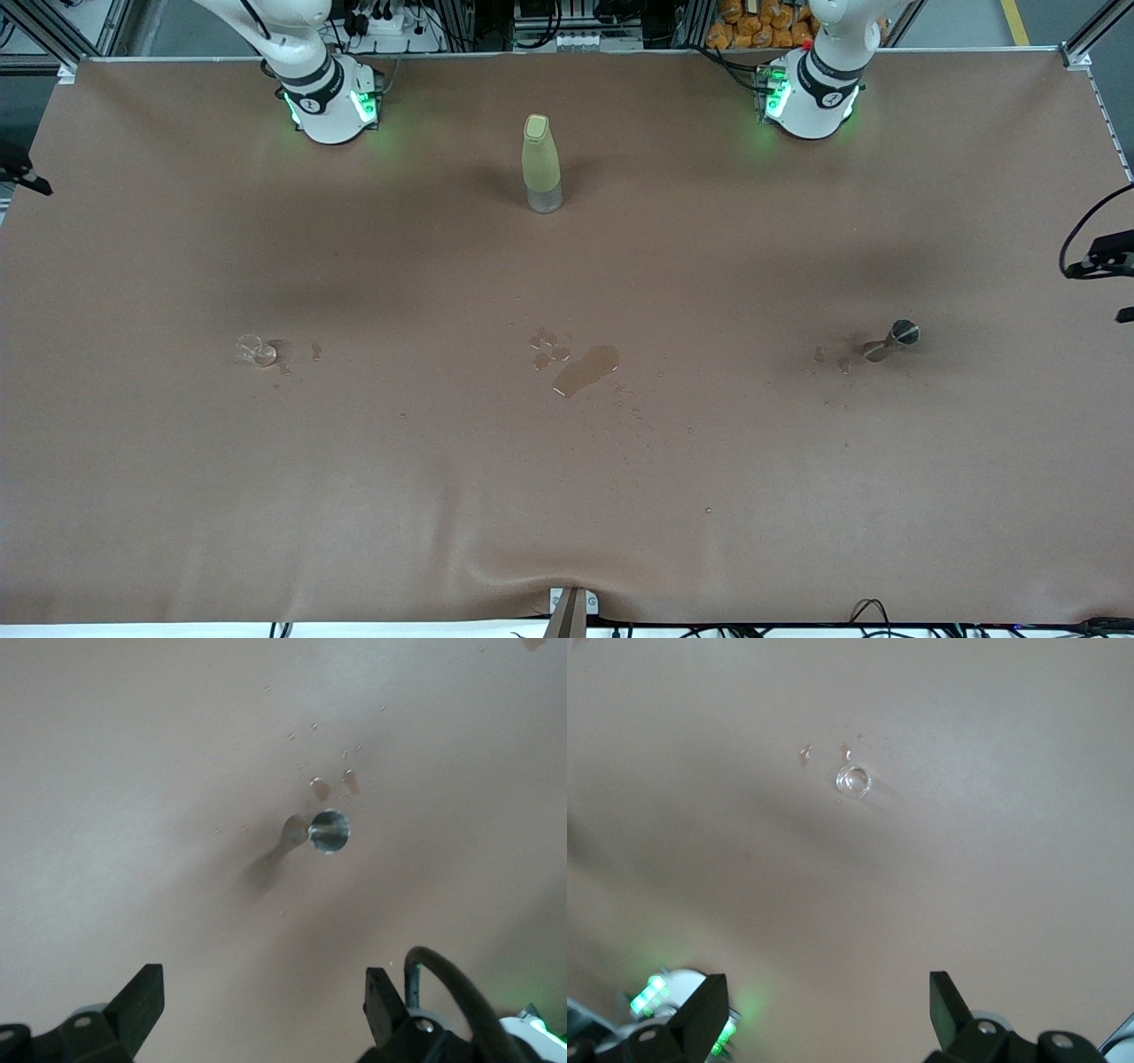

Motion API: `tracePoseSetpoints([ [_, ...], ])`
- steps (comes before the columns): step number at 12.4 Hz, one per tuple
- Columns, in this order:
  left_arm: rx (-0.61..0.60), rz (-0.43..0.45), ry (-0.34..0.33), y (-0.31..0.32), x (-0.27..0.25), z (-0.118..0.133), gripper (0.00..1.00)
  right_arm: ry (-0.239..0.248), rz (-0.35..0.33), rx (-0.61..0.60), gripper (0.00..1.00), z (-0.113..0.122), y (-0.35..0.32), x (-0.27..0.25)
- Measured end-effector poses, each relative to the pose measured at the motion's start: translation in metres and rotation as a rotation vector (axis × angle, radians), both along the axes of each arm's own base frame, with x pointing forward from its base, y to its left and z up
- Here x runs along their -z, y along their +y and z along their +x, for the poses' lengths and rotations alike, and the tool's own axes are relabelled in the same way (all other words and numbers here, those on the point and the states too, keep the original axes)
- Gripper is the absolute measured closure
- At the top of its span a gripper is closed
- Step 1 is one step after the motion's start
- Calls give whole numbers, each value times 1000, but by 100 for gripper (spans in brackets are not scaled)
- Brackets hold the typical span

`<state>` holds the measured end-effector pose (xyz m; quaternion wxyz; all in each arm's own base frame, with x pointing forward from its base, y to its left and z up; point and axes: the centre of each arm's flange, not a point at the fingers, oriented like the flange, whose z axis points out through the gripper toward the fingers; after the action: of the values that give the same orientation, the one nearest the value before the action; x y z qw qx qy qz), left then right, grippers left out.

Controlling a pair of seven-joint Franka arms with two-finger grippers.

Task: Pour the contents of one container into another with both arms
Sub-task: 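Lower the right gripper to the glass beaker while the left gripper reaches the jigger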

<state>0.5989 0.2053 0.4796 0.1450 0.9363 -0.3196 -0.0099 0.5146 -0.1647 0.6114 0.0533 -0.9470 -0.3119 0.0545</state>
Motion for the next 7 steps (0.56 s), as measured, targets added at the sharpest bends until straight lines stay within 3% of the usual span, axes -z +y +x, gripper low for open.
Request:
tracePoseSetpoints([
  [3,-3,-69,-7,-2,15,6,0,-28,40,-277,0,-4,-25,6],
  [7,89,-124,-61,12,19,4,0,-102,58,-667,0,-5,-52,16],
])
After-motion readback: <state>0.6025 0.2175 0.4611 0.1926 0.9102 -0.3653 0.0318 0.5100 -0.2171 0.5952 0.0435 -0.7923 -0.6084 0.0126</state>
